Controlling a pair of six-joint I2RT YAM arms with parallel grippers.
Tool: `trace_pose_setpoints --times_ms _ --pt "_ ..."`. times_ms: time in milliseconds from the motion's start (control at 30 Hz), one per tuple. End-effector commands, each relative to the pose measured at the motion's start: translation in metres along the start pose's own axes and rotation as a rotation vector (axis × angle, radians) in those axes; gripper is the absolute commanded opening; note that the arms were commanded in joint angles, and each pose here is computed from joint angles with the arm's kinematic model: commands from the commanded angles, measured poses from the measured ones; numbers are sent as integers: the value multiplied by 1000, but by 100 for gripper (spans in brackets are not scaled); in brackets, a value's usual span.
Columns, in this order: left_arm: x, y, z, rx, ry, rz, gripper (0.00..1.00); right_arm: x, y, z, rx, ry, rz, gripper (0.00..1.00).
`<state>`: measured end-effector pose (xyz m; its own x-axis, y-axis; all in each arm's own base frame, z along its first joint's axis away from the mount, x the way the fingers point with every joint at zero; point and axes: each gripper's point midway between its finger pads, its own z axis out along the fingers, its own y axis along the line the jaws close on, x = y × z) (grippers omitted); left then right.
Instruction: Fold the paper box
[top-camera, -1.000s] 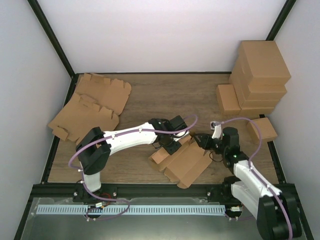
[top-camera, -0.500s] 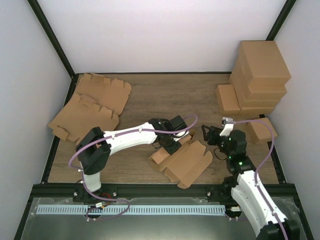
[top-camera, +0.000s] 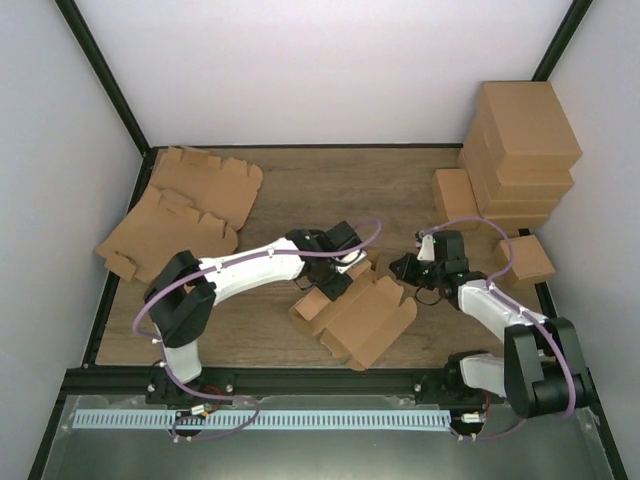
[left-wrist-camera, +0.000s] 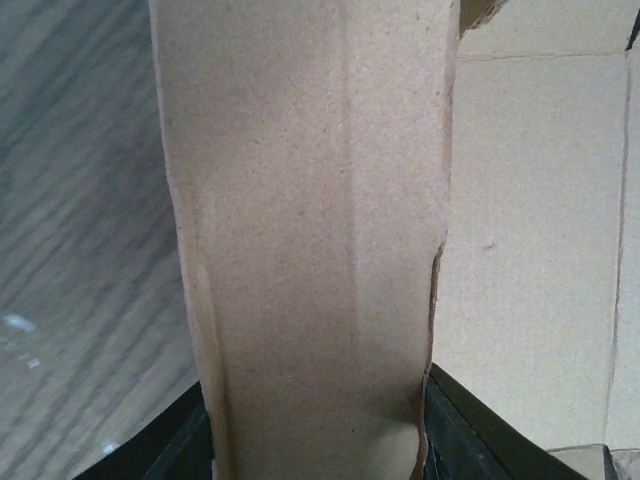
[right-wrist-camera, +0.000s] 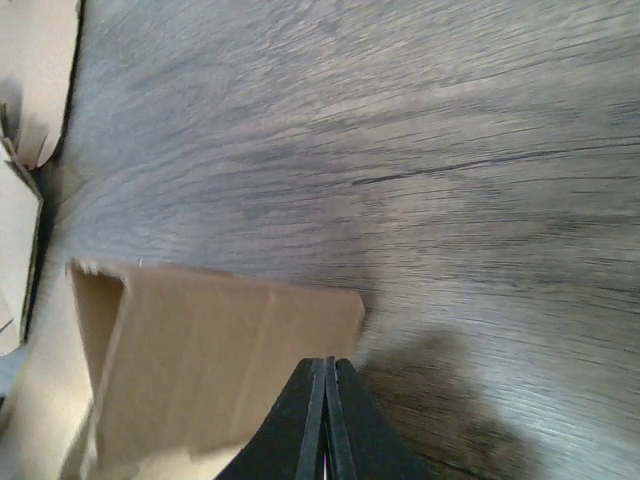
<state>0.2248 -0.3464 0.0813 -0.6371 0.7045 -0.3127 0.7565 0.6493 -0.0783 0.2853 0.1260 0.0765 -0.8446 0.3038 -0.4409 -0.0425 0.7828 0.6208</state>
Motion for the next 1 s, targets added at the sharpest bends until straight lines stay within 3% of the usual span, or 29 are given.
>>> trace_pose_setpoints --times_ms 0,200,500,700,967 --pt "6 34 -13 -56 -12 -23 46 -8 21 6 -118 8 -24 1" --pt "14 64 -18 -109 3 -16 46 -36 34 23 -167 1 -98 1" --pt "13 65 -13 -66 -10 -57 46 -62 49 64 -281 68 -142 7" --pt "13 69 -5 -86 -17 -56 46 -51 63 87 -372 177 -194 1" --pt "9 70 -5 -90 -28 -53 46 -25 77 85 -451 233 -242 1"
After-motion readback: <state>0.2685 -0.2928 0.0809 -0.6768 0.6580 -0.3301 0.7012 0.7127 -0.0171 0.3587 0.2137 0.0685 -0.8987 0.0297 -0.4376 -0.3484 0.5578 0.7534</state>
